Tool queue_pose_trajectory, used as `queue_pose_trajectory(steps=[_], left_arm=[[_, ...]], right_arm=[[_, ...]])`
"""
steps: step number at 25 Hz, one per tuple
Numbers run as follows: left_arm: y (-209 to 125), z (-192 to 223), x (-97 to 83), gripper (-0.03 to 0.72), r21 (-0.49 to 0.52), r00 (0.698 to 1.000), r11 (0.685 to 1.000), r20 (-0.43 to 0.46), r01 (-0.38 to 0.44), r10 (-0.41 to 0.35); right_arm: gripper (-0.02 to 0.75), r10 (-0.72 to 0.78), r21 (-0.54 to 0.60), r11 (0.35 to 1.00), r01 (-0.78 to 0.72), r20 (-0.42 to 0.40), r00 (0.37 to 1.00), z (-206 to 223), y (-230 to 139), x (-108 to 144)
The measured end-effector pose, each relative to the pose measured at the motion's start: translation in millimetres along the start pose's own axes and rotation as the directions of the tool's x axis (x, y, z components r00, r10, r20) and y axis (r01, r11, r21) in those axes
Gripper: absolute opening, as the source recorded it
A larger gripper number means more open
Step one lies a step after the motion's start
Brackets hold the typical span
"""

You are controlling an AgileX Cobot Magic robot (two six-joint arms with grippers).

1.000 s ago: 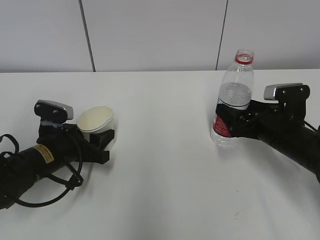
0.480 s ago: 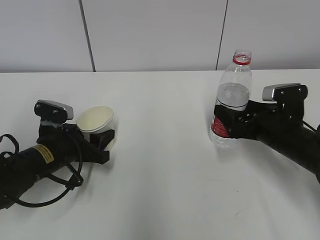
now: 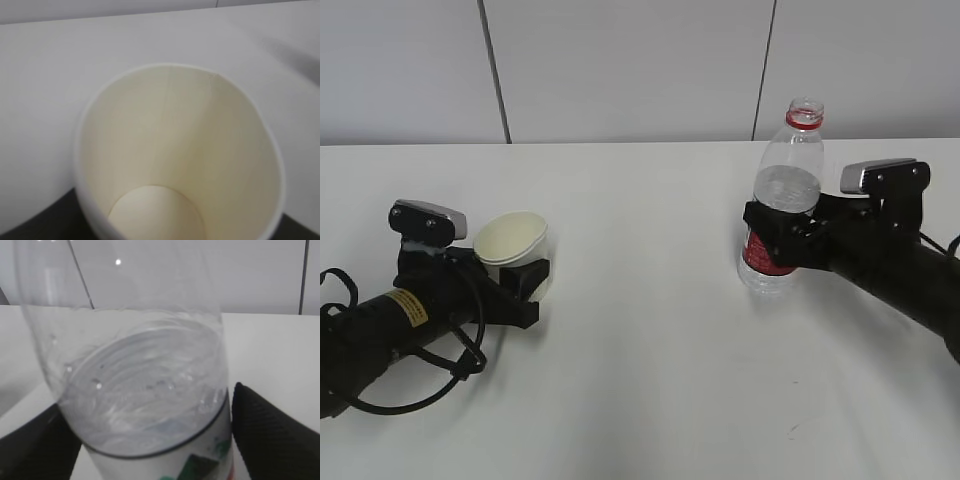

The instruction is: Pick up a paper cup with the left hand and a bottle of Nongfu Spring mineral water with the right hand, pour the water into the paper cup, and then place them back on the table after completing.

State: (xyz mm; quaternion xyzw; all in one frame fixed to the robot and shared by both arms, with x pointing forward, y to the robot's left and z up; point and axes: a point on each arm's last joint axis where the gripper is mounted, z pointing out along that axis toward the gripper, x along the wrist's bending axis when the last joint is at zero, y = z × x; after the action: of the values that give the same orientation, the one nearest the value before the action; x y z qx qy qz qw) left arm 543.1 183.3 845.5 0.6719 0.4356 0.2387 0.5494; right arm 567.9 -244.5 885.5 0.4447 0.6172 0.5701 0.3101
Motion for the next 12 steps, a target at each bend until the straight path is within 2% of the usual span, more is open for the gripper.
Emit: queue_pose_trajectory(steps=[9, 12], left_arm=[[-0.3, 0.0, -1.6, 0.402, 0.004, 1.0, 1.0, 0.017, -0.008, 0.008], [-0.3, 0.0, -1.6, 0.402, 0.004, 1.0, 1.0, 0.017, -0.008, 0.008]], right_arm=[[0.677, -0.013, -0.011, 1.0, 0.012, -0.017, 1.0, 15.1, -2.1, -4.7], [0.628, -0.013, -0.012, 1.0, 0.013, -0.021, 1.0, 15.4, -1.7, -4.5]])
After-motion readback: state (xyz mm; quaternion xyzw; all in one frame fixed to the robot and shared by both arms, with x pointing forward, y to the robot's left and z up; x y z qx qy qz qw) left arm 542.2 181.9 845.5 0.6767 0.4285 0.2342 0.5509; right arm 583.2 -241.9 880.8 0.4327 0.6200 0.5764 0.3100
